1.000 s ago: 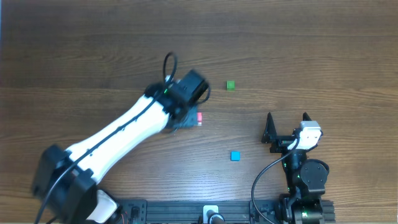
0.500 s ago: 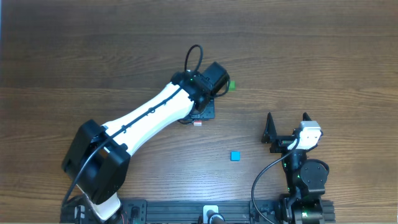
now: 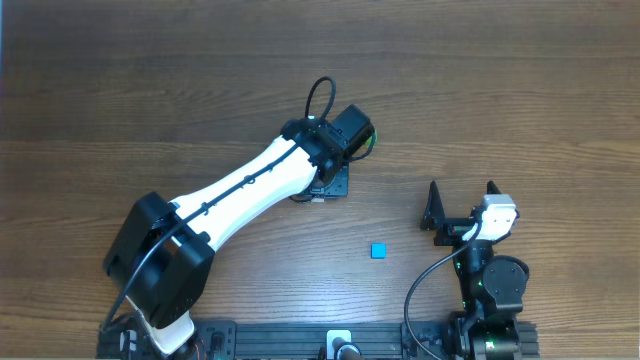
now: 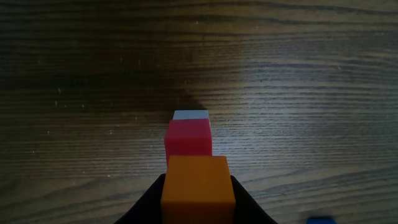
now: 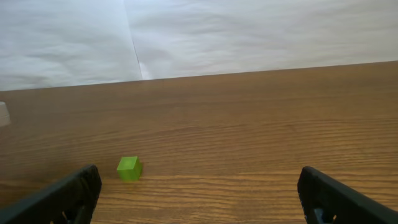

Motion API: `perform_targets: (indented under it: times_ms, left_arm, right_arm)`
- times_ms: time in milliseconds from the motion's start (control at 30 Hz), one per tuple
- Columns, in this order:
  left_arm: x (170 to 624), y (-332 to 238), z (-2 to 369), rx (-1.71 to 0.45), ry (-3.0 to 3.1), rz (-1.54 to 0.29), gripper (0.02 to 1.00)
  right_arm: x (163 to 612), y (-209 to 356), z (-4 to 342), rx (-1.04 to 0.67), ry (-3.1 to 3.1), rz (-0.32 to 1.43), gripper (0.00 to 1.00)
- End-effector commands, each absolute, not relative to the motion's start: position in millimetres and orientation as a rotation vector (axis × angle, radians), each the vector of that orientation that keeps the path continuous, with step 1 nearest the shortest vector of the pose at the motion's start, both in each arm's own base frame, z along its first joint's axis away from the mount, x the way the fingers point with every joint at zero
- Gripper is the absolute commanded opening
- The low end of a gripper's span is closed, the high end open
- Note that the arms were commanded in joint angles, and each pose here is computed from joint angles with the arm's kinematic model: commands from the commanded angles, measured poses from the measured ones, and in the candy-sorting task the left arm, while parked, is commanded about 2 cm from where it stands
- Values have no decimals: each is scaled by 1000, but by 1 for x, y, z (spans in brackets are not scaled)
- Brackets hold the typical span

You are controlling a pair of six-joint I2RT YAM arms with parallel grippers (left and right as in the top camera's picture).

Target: Stack Cubes

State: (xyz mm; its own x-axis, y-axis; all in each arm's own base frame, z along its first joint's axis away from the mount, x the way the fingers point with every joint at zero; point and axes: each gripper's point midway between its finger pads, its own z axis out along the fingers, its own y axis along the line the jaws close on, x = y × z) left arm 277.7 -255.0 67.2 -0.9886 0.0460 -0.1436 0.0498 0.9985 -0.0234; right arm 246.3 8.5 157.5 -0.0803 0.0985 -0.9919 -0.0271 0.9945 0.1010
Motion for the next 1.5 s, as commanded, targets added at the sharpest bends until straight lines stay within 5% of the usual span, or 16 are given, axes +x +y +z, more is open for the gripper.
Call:
perform_targets:
  times_ms: [33, 1500]
  left_arm:
    - [282, -255, 66, 84, 2997, -35, 112]
    - [285, -250, 53, -13, 3061, -72, 121]
  right_arm:
    - [246, 9, 156, 51, 1649, 106, 993]
    - [246, 9, 156, 51, 1649, 106, 993]
